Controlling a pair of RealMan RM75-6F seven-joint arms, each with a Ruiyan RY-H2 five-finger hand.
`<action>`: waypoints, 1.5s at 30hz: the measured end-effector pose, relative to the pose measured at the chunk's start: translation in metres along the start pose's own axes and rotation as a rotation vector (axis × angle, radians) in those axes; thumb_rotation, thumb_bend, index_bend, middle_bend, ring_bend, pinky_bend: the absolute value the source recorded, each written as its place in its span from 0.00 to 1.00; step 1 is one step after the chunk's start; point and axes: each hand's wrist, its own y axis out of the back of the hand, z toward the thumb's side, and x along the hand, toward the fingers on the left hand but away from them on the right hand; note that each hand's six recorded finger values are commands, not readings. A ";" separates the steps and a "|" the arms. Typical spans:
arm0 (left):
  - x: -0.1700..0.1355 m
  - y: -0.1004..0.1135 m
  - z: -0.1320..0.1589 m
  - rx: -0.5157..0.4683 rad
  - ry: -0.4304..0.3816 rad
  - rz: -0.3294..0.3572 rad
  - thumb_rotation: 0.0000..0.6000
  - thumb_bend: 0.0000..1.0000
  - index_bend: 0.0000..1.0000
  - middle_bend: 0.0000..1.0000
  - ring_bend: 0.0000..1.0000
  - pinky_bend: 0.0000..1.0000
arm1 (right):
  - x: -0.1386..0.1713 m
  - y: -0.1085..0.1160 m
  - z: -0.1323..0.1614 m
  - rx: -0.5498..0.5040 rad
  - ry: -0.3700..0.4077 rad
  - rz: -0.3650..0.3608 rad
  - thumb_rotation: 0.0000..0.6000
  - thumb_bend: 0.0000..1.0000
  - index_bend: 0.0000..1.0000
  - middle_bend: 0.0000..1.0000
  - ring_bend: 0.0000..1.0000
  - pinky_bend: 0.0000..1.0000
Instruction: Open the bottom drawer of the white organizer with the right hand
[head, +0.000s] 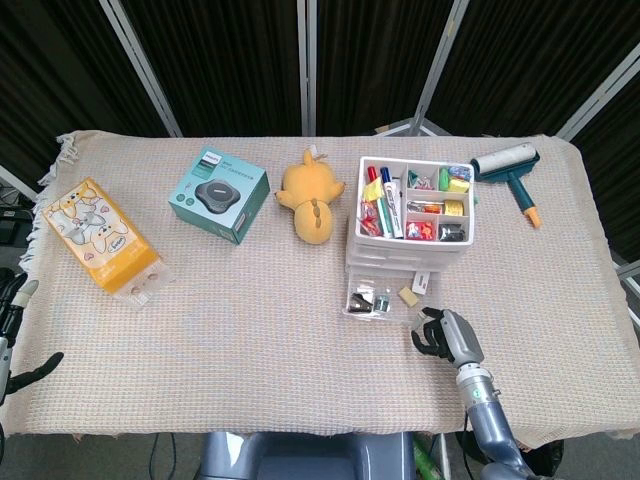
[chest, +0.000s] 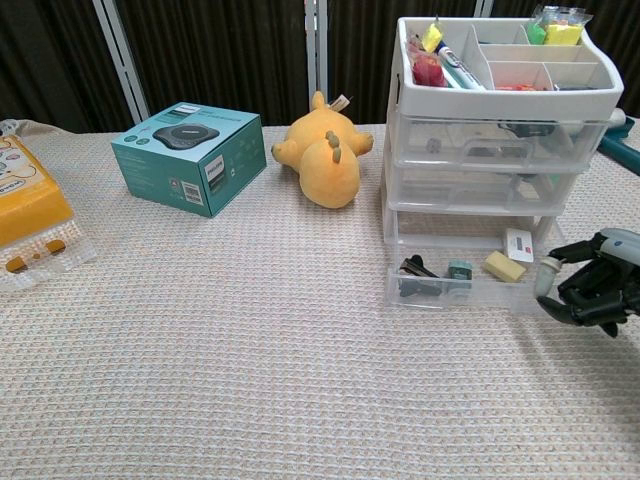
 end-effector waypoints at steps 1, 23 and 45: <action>0.000 0.000 0.000 0.000 0.000 0.001 1.00 0.15 0.00 0.00 0.00 0.00 | 0.001 0.000 0.000 -0.003 0.000 0.005 1.00 0.35 0.63 0.88 0.88 0.73; -0.001 0.010 -0.008 -0.018 0.024 0.041 1.00 0.15 0.00 0.00 0.00 0.00 | 0.008 0.032 0.054 0.288 0.256 -0.068 1.00 0.04 0.34 0.63 0.65 0.45; 0.005 0.009 -0.013 -0.005 0.049 0.045 1.00 0.15 0.00 0.00 0.00 0.00 | -0.031 0.044 0.076 0.894 0.632 -0.204 1.00 0.00 0.36 0.95 0.92 0.65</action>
